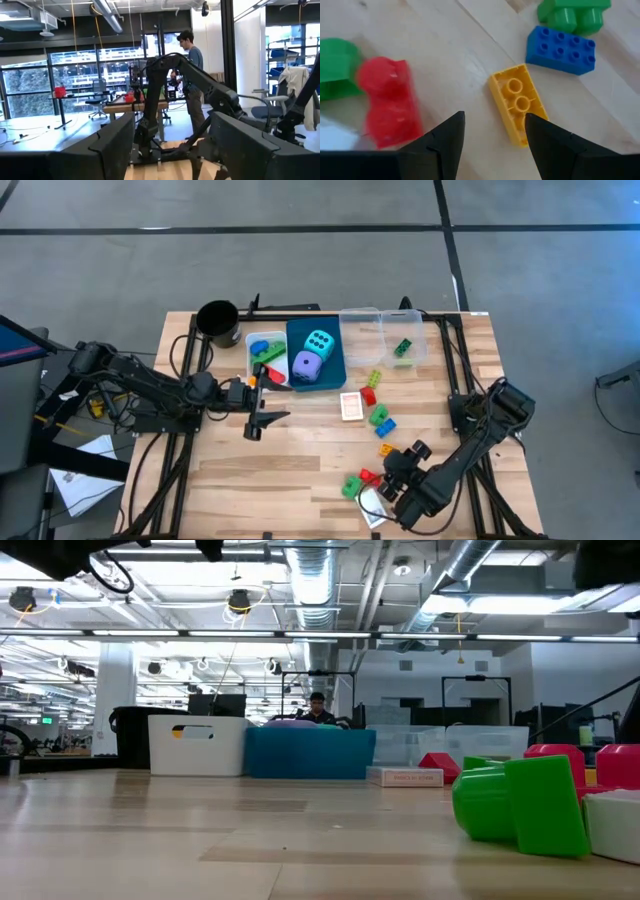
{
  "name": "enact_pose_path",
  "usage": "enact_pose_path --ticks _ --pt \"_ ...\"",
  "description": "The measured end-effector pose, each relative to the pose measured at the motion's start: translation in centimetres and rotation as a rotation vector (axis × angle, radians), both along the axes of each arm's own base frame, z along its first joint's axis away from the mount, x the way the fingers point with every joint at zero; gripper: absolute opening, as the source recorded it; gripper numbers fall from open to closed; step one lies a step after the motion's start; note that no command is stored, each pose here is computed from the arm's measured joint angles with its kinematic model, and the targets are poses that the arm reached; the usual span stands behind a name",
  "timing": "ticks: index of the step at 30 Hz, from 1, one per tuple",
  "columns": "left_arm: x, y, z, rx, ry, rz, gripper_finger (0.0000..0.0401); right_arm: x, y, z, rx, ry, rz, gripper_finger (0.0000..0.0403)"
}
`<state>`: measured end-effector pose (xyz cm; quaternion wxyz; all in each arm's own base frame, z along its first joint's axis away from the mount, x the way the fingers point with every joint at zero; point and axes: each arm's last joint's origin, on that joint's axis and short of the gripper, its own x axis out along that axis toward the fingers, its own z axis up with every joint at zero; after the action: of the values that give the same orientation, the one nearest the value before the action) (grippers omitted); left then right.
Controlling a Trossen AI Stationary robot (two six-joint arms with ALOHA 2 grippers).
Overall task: Pick & Place Toys
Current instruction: Put the small yellow game piece into the right transparent bin
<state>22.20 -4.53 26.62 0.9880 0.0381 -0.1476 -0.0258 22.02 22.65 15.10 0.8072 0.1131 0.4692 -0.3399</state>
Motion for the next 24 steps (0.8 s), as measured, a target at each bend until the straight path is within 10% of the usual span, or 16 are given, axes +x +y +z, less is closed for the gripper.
enact_pose_path --ticks 18,24 --pt "0.2 -0.1 -1.0 -0.126 0.116 -0.038 0.0251 -0.6 -3.3 -3.4 0.005 0.139 0.006 0.0198" --pt "0.2 -0.1 -1.0 -0.141 0.117 -0.043 0.0246 0.0 -3.4 -3.5 0.039 0.134 0.003 0.0116"
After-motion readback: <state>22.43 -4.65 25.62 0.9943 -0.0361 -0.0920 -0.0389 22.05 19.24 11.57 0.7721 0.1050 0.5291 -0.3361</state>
